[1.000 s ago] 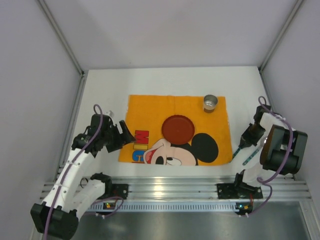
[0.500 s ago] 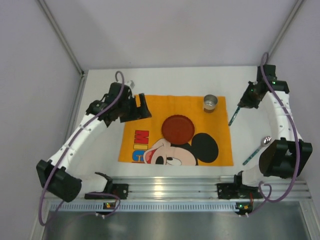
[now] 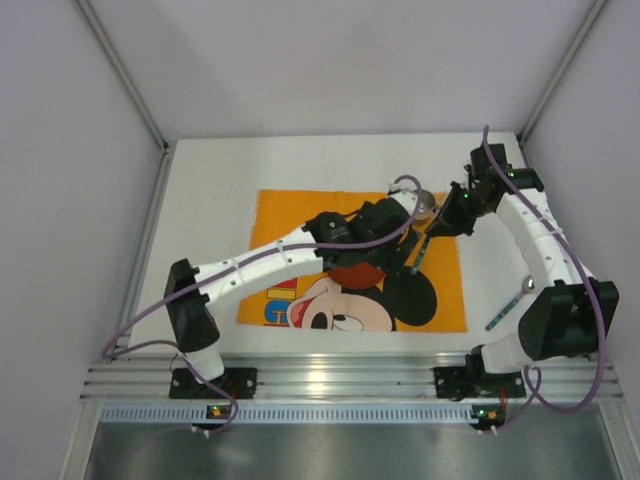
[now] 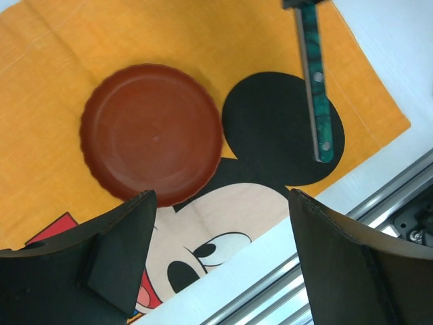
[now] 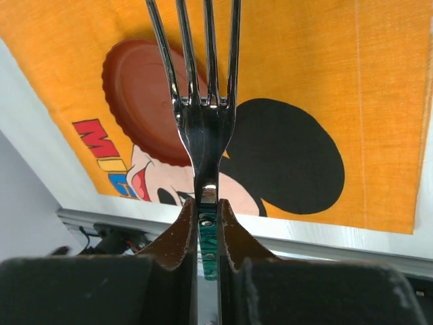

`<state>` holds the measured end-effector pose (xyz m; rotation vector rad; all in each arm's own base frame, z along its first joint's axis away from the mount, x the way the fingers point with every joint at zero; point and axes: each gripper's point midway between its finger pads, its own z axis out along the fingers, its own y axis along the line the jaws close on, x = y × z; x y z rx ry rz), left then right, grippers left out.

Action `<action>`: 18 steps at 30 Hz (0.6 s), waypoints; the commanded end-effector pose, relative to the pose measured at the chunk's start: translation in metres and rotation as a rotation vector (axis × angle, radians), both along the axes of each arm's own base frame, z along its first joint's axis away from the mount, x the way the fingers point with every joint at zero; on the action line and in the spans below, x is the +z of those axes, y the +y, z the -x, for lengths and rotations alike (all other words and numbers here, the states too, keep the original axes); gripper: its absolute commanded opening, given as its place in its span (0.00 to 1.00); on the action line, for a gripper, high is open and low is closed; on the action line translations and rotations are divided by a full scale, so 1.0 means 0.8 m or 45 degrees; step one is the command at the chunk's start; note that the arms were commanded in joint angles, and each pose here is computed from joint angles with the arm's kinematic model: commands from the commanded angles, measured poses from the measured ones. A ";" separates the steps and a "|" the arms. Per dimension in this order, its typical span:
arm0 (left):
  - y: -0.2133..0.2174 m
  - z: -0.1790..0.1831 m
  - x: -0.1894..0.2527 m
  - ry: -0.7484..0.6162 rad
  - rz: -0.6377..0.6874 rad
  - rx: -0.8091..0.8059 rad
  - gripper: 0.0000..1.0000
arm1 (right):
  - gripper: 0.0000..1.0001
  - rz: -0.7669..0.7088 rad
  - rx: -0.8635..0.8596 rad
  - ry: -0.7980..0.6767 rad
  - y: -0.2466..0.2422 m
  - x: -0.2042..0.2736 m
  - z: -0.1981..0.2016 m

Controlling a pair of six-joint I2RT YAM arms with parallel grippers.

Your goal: Set the dinner table for one person

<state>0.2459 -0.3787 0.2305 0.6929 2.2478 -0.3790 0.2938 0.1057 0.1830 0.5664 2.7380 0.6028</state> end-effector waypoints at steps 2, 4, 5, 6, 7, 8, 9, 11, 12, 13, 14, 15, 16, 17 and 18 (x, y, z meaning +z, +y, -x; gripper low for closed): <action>-0.031 0.007 0.000 -0.101 -0.071 -0.063 0.84 | 0.00 -0.118 0.032 -0.036 0.022 0.027 0.014; -0.049 0.024 0.002 -0.116 -0.053 -0.117 0.84 | 0.00 -0.135 0.042 -0.017 0.025 0.023 0.017; -0.054 0.029 0.001 -0.123 -0.055 -0.134 0.84 | 0.00 -0.144 0.044 -0.013 0.026 0.023 0.019; -0.059 0.031 -0.003 -0.125 -0.066 -0.144 0.83 | 0.00 -0.148 0.050 -0.010 0.027 0.023 0.020; -0.064 0.034 -0.003 -0.129 -0.063 -0.152 0.83 | 0.00 -0.152 0.050 -0.009 0.027 0.023 0.019; -0.068 0.039 -0.005 -0.128 -0.061 -0.165 0.83 | 0.00 -0.153 0.052 -0.008 0.028 0.023 0.020; -0.072 0.039 -0.008 -0.125 -0.064 -0.169 0.84 | 0.00 -0.154 0.055 -0.004 0.028 0.023 0.020; -0.077 0.039 -0.007 -0.131 -0.057 -0.175 0.84 | 0.00 -0.156 0.058 -0.003 0.028 0.024 0.019; -0.080 0.039 -0.003 -0.133 -0.045 -0.183 0.83 | 0.00 -0.155 0.059 0.002 0.028 0.024 0.020; -0.082 0.039 -0.002 -0.133 -0.041 -0.189 0.83 | 0.00 -0.154 0.064 0.004 0.028 0.023 0.019; -0.086 0.039 -0.001 -0.136 -0.025 -0.195 0.83 | 0.00 -0.157 0.064 0.005 0.029 0.023 0.019; -0.088 0.040 0.000 -0.136 -0.020 -0.205 0.83 | 0.00 -0.160 0.063 0.012 0.029 0.023 0.019; -0.093 0.043 -0.001 -0.130 -0.011 -0.221 0.83 | 0.00 -0.164 0.067 0.011 0.031 0.024 0.019; -0.094 0.043 -0.002 -0.128 -0.011 -0.226 0.83 | 0.00 -0.173 0.075 0.009 0.032 0.025 0.019; -0.097 0.044 -0.011 -0.122 -0.030 -0.231 0.83 | 0.00 -0.178 0.075 0.017 0.032 0.026 0.019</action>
